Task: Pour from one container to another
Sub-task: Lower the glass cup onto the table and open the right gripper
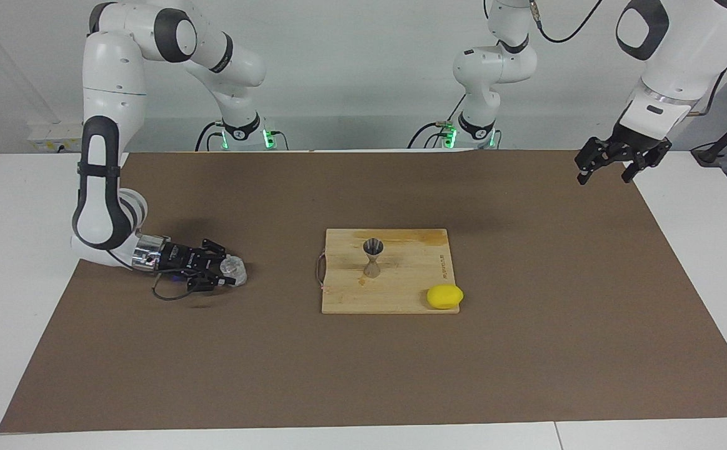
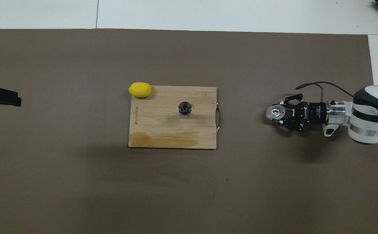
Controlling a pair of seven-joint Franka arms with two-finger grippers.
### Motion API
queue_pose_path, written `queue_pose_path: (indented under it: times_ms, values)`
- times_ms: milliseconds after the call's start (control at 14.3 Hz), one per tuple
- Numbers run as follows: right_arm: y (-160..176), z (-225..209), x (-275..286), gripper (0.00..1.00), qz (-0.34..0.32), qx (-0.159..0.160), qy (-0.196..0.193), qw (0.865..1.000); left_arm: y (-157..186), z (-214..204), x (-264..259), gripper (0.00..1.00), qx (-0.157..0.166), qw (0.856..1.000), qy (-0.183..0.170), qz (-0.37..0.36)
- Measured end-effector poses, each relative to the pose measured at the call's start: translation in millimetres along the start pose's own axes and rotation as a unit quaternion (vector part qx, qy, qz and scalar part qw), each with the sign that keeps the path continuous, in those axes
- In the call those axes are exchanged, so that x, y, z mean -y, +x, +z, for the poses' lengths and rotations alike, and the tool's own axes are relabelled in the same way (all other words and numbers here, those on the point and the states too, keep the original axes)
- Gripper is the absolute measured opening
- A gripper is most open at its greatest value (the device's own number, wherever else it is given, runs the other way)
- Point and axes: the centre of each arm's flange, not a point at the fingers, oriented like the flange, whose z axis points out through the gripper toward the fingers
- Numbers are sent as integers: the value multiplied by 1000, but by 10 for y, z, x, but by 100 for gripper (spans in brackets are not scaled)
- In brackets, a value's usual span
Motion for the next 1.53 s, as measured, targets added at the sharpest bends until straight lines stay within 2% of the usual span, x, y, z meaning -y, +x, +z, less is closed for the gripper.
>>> queue_pose_path:
  times_ms: [488, 627, 767, 837, 976, 1325, 1534]
  values:
    - [34, 29, -14, 51, 3, 2, -2, 1000, 0, 0, 0, 100, 0, 1000, 0, 0]
    - [25, 45, -8, 64, 1, 2, -4, 1000, 0, 0, 0, 100, 0, 1000, 0, 0]
    - [-12, 50, 21, 89, -8, -2, -10, 1000, 0, 0, 0, 100, 0, 1000, 0, 0]
    - [-58, 23, 49, 99, -15, -8, -13, 1000, 0, 0, 0, 100, 0, 1000, 0, 0]
    - [-220, -62, 109, 100, -34, -20, -16, 999, 0, 0, 0, 100, 0, 1000, 0, 0]
    - [-872, -369, 204, 100, -73, -75, -35, 994, 0, -1, 1, 100, 0, 1000, 0, 0]
    - [-1408, -560, 210, 100, -120, -146, -60, 980, 0, -1, 2, 100, 0, 1000, 0, 0]
